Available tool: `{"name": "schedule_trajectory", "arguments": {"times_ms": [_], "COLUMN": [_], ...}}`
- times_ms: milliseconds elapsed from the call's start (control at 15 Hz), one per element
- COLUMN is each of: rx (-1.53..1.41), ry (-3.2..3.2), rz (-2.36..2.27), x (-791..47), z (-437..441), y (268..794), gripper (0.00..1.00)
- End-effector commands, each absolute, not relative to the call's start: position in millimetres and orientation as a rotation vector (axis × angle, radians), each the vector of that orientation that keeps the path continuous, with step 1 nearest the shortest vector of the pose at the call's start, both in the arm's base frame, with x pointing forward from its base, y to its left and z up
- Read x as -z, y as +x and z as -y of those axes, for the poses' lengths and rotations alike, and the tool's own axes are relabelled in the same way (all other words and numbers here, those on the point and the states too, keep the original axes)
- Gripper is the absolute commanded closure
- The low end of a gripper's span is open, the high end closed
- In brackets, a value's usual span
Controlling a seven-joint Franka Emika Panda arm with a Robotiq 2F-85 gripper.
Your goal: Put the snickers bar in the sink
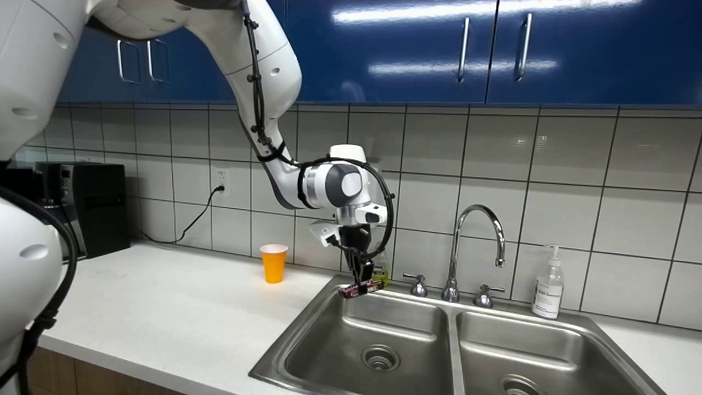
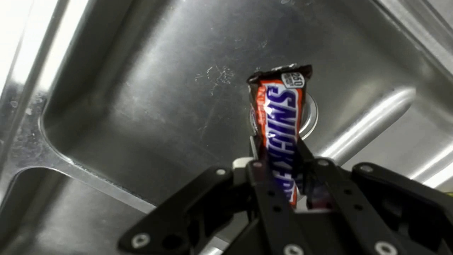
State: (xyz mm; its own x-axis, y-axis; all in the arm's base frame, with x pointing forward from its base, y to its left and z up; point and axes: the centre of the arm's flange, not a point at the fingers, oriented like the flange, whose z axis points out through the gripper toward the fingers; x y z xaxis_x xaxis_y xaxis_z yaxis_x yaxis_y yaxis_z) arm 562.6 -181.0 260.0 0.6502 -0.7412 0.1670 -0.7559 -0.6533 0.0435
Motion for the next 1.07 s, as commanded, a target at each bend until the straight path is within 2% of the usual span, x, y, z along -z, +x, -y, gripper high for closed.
{"name": "schedule_trajectory", "arguments": {"times_ms": [0, 67, 867, 933, 1000], "rx": [-0.208, -0.208, -0.196, -0.195, -0.188], "ry": [2.745, 2.74, 2.743, 2.744, 2.746], "rz": [1.272, 1.28, 1.27, 1.27, 1.274], "x": [-261, -261, -256, -252, -243], "z": [187, 191, 187, 189, 191], "y": [561, 560, 560, 564, 568], "gripper": [0.94, 0.78, 0.78, 0.94, 0.94]}}
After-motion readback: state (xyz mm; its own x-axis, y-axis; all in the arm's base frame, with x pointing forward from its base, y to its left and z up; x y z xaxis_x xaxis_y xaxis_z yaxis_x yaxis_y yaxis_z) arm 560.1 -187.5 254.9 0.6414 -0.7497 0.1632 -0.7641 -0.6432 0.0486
